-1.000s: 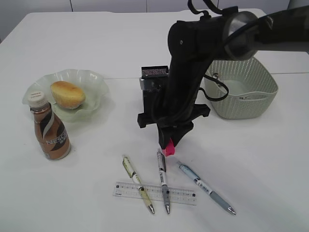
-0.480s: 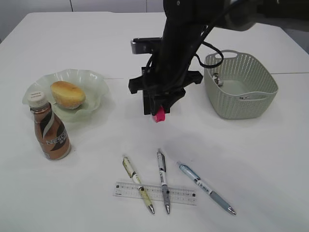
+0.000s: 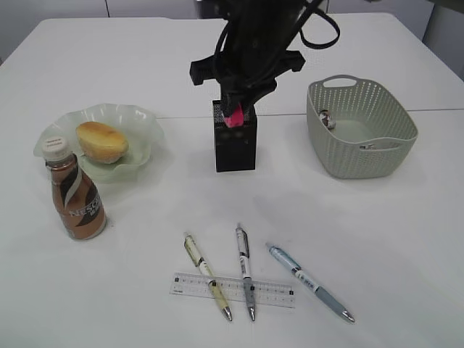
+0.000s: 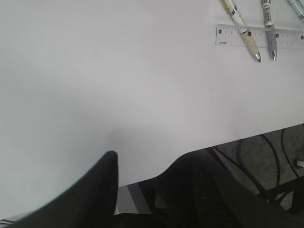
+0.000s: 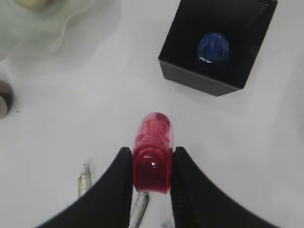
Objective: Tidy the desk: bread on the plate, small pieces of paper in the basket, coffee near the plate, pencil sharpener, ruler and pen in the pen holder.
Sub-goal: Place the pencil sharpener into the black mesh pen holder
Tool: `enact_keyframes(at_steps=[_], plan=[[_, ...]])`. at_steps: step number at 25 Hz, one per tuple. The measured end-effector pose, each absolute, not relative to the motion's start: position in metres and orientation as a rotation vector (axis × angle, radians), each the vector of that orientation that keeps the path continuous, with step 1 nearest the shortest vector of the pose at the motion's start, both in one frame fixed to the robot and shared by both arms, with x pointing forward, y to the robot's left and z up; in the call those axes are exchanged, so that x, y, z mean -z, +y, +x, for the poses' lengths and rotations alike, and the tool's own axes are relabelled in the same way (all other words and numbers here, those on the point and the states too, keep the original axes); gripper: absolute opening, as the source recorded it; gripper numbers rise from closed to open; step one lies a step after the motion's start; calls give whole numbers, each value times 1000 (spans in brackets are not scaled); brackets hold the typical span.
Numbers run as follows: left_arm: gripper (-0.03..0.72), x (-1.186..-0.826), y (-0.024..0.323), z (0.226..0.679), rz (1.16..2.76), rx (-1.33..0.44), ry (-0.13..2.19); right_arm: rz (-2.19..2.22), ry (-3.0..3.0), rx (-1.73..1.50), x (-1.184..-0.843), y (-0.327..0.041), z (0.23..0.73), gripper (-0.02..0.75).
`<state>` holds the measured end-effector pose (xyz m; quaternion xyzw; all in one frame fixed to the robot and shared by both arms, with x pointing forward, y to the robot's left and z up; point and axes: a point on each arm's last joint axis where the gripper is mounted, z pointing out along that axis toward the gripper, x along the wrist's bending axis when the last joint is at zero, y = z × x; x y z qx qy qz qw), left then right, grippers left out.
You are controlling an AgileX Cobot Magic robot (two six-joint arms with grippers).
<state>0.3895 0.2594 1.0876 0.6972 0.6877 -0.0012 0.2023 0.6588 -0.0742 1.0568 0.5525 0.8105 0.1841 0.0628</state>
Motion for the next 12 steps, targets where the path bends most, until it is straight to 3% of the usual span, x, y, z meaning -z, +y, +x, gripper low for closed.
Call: enact_keyframes(at_steps=[12], plan=[[372, -1088, 259, 389, 1946, 3, 1920, 1562, 2266, -746, -1068, -80, 681, 196]])
